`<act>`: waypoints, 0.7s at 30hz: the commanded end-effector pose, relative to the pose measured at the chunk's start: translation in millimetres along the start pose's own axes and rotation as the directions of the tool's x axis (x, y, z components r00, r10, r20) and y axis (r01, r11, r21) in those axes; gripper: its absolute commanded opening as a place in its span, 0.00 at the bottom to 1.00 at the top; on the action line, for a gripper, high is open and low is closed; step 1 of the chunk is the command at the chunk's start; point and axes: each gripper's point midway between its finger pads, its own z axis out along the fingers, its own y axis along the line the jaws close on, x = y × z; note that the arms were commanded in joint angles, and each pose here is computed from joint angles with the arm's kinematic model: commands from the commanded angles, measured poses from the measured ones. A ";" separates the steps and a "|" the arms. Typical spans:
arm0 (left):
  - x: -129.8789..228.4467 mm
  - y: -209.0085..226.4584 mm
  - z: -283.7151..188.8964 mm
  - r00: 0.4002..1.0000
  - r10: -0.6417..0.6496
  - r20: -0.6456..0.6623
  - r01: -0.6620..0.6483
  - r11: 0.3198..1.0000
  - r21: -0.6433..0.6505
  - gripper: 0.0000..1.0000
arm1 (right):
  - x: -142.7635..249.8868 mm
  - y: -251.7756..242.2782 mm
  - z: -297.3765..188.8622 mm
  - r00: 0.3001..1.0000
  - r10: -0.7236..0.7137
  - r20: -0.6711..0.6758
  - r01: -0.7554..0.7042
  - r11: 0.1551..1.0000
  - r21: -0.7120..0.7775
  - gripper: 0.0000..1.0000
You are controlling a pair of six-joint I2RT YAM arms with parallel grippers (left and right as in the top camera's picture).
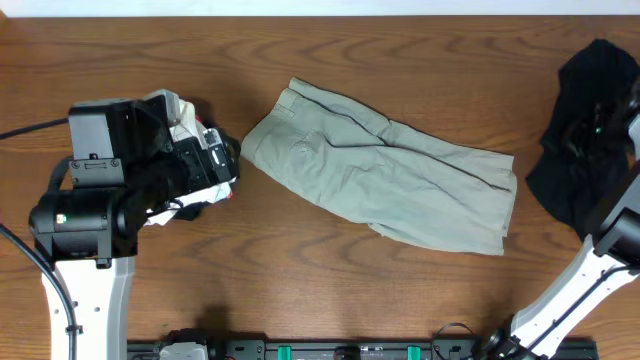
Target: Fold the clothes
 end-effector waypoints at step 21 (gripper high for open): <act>-4.1 -2.8 -3.9 0.993 0.115 0.015 -0.115 0.993 0.004 0.98 | 3.7 37.3 -153.0 0.976 -0.026 0.215 0.095 0.944 -0.317 0.13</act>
